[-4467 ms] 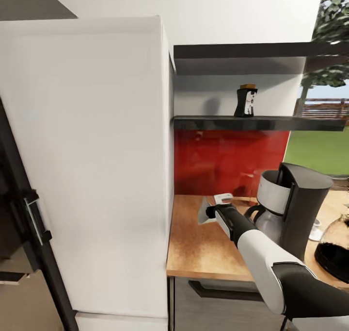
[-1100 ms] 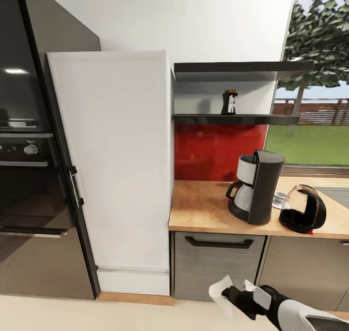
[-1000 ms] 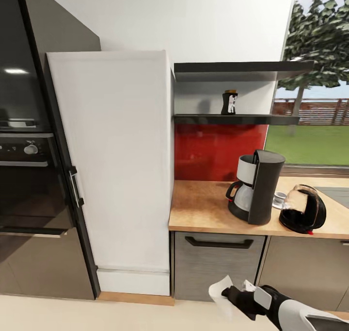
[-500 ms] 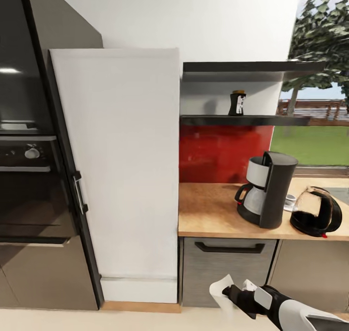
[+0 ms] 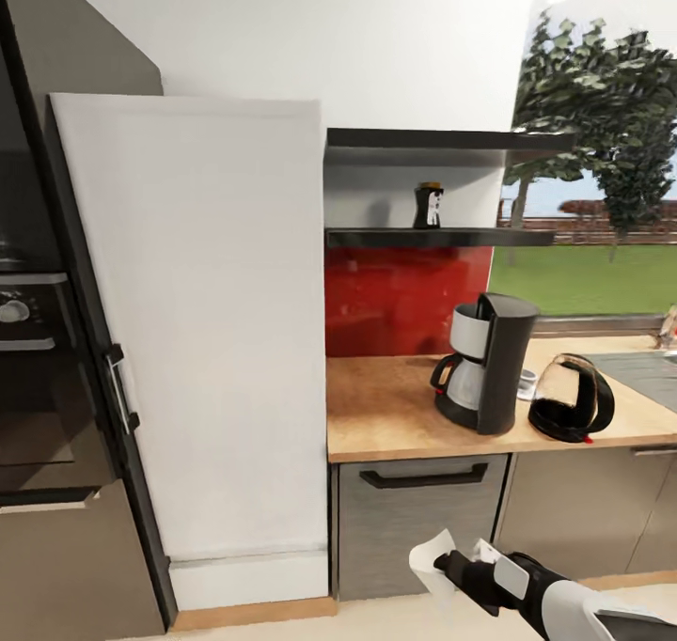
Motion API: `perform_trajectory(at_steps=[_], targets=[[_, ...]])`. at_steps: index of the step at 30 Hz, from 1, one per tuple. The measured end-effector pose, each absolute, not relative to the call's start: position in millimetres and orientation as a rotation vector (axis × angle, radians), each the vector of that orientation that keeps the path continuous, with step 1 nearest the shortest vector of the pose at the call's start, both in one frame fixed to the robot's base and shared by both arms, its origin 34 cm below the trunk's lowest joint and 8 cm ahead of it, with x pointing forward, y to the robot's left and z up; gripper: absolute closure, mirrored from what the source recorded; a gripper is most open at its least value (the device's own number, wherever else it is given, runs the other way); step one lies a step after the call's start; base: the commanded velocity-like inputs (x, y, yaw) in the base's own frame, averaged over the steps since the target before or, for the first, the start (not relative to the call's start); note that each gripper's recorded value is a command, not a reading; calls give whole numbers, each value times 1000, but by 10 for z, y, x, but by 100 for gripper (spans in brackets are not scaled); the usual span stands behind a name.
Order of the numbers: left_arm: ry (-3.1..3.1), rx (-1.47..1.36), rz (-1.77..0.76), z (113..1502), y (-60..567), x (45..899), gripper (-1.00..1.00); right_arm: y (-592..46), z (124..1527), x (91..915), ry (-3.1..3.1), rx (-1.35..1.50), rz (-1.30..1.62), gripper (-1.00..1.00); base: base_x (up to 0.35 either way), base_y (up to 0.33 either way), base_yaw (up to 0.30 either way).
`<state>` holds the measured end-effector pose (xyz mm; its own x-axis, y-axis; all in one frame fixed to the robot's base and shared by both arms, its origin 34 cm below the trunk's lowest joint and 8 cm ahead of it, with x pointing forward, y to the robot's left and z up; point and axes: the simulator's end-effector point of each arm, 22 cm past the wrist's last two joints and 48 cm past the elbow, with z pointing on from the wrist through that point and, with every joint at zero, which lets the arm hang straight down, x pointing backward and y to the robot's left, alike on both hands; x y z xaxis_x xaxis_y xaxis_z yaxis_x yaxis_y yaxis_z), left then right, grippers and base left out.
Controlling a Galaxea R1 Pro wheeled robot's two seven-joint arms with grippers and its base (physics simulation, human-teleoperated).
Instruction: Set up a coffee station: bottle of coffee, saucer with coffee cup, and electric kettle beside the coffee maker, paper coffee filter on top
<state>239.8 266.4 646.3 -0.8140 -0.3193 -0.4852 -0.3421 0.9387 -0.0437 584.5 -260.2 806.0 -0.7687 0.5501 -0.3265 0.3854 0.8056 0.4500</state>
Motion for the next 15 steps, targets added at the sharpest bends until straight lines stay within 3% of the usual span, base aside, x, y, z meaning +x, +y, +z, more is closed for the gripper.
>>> perform_trajectory(at_steps=[5, 15], targets=[[2589, -472, 61, 6465, 2660, 2402, -100, -2627, 8075, 5856, 2537, 699, 496, 100, -255, 23, -59], [2587, -472, 62, 6469, 2663, 2403, -100, -2642, 8214, 5967, 2464, 692, 603, 100, -35, 10, -5]])
